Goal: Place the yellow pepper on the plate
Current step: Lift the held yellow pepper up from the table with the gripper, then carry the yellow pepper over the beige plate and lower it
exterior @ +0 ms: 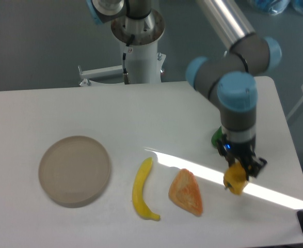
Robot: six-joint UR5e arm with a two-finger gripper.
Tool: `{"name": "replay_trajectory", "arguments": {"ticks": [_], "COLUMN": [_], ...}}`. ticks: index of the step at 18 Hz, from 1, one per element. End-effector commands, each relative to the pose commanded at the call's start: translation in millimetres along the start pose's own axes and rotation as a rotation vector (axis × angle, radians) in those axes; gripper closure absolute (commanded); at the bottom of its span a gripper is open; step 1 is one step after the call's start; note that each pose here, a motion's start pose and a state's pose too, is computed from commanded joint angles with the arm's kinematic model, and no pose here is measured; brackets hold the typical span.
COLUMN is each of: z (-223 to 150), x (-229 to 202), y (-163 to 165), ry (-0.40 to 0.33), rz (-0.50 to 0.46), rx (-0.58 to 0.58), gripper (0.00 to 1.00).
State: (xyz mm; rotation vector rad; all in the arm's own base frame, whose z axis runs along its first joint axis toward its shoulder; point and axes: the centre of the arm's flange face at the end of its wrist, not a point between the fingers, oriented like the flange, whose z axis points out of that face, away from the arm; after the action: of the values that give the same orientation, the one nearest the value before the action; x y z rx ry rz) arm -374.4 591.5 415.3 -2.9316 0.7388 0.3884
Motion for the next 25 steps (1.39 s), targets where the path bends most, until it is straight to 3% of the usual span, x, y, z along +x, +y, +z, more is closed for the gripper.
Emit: {"name": "replay_trajectory", "arguments": {"ticks": [5,11,16,25], "z": [-51.8,-70.1,-63.2,-0.5], "x": [69.0,154.9,208.0,265.3], "y": [-33.7,-108.3,-160.0,-220.9], "ry": [0.052,0.105,0.155,0.192], "rz": [-0.143,-0.295,-0.423,-0.47], "rx": [0.114,0.142,0.133,0.108], "gripper": [0.51,0.51,0.51,0.51]}}
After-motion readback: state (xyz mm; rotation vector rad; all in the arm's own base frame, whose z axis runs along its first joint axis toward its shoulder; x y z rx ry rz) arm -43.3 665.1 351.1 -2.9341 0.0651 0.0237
